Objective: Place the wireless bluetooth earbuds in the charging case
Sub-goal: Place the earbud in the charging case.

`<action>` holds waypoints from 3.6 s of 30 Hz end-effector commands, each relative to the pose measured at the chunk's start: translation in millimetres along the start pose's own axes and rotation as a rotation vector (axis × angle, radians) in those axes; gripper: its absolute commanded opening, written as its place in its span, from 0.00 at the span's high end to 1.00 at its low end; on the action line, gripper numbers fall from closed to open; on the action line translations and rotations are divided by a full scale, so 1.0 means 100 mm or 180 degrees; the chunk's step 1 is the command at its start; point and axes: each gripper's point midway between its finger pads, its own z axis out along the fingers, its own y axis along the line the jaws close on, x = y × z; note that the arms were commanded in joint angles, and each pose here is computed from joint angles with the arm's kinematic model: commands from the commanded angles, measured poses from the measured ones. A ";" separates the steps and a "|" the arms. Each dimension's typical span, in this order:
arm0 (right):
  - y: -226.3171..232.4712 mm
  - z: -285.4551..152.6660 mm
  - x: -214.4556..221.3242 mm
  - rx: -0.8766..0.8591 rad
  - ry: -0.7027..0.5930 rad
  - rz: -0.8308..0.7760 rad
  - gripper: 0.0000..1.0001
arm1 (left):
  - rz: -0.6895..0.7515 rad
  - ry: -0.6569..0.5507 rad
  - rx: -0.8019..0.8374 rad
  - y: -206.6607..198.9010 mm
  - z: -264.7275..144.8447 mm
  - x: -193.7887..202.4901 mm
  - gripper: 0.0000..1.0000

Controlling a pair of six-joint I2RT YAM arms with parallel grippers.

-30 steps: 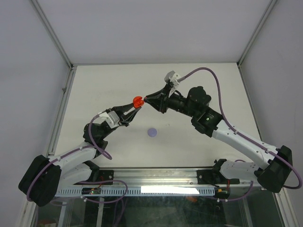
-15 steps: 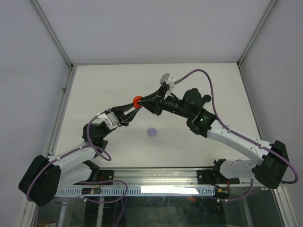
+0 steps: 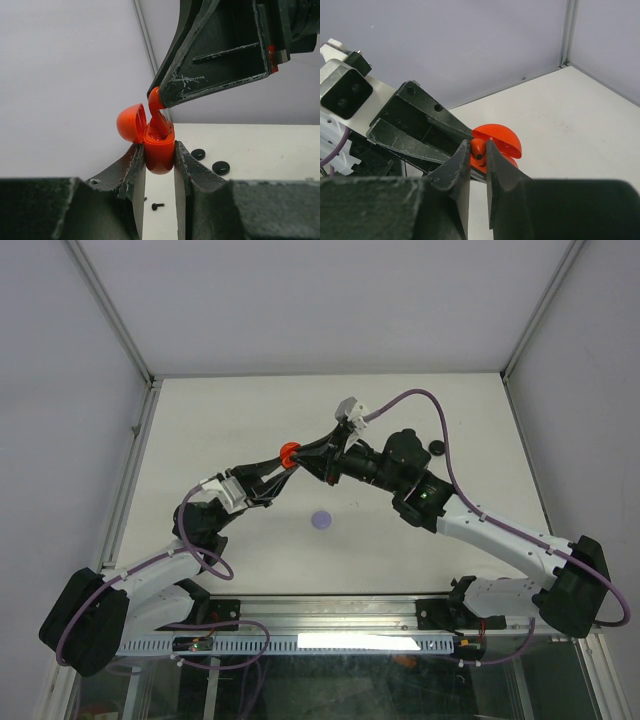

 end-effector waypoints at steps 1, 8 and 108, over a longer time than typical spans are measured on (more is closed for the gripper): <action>0.00 -0.02 -0.14 0.0055 -0.0125 -0.0117 0.94 | 0.0042 -0.0333 -0.0025 0.01 0.05 -0.30 0.98; 0.01 0.00 -0.08 0.0049 -0.0047 -0.0093 0.94 | -0.0026 -0.0336 -0.0093 0.05 0.06 -0.31 0.98; 0.12 0.07 -0.05 0.0078 0.0939 0.0334 0.47 | -0.0535 0.0001 -0.0306 0.08 0.00 0.03 1.00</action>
